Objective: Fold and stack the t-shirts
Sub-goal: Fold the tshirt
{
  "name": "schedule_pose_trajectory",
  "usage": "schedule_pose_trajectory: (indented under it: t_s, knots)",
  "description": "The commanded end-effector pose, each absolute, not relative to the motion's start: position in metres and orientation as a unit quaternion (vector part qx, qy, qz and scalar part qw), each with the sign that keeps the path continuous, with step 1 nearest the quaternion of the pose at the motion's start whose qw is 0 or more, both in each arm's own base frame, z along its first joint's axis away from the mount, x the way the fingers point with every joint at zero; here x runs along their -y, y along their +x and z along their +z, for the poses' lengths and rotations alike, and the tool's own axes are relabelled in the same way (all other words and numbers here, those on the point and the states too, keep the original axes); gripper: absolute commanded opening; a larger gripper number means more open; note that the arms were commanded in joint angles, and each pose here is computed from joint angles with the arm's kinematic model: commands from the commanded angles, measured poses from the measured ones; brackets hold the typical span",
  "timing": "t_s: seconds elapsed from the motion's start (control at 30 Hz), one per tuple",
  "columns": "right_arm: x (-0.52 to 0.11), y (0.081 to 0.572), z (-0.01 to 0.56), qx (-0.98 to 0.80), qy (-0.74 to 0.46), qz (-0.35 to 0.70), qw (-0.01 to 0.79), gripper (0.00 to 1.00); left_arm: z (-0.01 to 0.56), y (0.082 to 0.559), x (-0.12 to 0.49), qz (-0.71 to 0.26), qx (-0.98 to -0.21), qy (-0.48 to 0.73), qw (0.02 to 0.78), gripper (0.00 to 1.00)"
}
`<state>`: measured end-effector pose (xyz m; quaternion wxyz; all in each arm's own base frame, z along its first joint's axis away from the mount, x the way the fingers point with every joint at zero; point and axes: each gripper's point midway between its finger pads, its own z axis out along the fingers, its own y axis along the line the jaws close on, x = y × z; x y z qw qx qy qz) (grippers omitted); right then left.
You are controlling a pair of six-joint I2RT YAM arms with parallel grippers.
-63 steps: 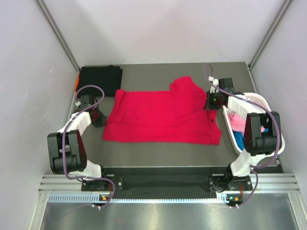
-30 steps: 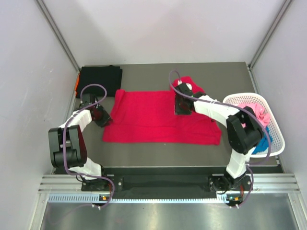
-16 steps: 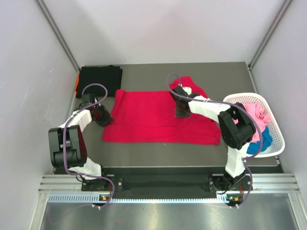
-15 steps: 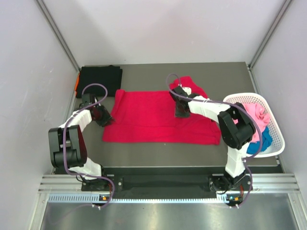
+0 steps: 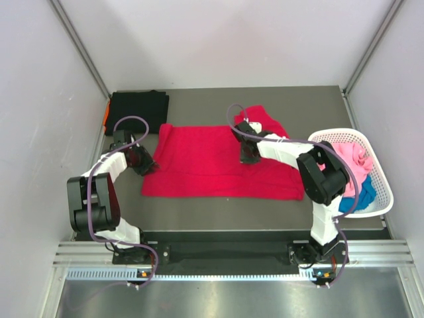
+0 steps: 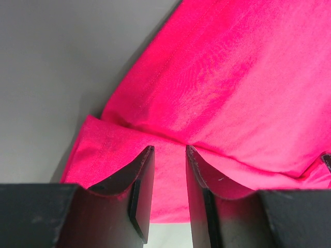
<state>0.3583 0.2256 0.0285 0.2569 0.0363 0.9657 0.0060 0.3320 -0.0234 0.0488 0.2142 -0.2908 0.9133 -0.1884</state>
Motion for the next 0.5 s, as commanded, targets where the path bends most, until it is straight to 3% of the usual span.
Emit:
schedule_pose_trajectory:
  t_s: [0.0,0.2,0.47]
  knots:
    - [-0.24,0.372,0.054,-0.952,0.03,0.023,0.303,0.0,0.06,0.344,0.023,-0.196,-0.908,-0.276,0.249,0.35]
    - [-0.245,0.371,0.06,-0.95,0.029,0.023,0.309,0.05,0.058,0.343,0.027,-0.202,-0.907,-0.278,0.242,0.35]
    - [-0.256,0.367,0.061,-0.948,0.017,0.026,0.316,0.0,0.065,0.346,0.028,-0.203,-0.905,-0.277,0.251,0.36]
